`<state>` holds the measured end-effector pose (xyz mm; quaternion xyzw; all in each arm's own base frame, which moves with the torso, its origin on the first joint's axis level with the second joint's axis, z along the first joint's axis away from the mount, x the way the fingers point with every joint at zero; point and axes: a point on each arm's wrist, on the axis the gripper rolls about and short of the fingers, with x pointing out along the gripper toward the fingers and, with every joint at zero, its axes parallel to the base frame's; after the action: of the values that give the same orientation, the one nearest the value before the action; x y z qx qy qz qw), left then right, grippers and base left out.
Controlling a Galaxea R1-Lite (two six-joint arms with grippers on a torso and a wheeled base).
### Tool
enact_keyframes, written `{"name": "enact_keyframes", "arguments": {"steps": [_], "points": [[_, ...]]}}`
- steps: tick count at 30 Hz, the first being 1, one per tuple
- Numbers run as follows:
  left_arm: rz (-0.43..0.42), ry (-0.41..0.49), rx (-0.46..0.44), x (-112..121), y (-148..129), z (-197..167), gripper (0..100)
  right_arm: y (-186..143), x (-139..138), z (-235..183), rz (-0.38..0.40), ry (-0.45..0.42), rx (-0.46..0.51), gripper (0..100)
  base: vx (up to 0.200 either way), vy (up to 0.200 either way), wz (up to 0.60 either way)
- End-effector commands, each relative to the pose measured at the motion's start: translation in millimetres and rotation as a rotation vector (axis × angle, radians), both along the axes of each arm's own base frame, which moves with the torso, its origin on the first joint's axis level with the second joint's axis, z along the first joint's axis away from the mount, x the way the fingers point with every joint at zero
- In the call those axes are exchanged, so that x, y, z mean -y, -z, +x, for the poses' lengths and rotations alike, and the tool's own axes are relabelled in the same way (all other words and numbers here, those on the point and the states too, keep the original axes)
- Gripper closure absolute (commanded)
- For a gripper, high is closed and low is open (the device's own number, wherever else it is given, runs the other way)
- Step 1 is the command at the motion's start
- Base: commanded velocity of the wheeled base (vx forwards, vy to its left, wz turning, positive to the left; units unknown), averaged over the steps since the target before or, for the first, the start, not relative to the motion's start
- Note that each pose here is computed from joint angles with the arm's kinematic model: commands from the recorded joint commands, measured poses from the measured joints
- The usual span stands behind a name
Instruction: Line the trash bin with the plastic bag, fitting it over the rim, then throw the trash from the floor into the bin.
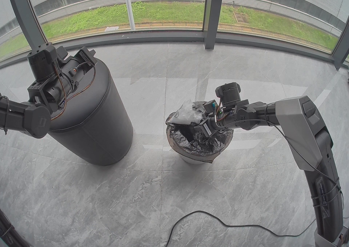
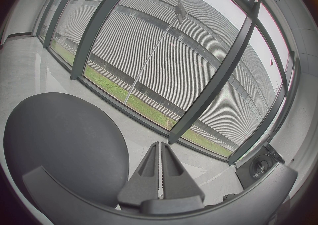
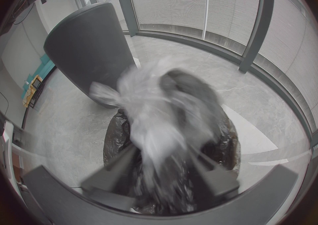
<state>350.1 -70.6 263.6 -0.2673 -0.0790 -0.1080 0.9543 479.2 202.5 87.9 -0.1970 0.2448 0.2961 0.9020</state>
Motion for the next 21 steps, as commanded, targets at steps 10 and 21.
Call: {"name": "enact_keyframes", "arguments": {"steps": [10, 21], "points": [[0.003, -0.017, -0.021, -7.2, 11.6, -3.0, 100, 6.6, 1.2, 7.4, 0.001, -0.008, 0.06, 0, 0.0, 0.0, 0.0], [0.009, -0.017, -0.05, -7.8, 20.6, -3.5, 100, -80.8, 8.1, -17.6, 0.032, -0.015, 0.175, 100, 0.0, 0.0, 0.0]]}}
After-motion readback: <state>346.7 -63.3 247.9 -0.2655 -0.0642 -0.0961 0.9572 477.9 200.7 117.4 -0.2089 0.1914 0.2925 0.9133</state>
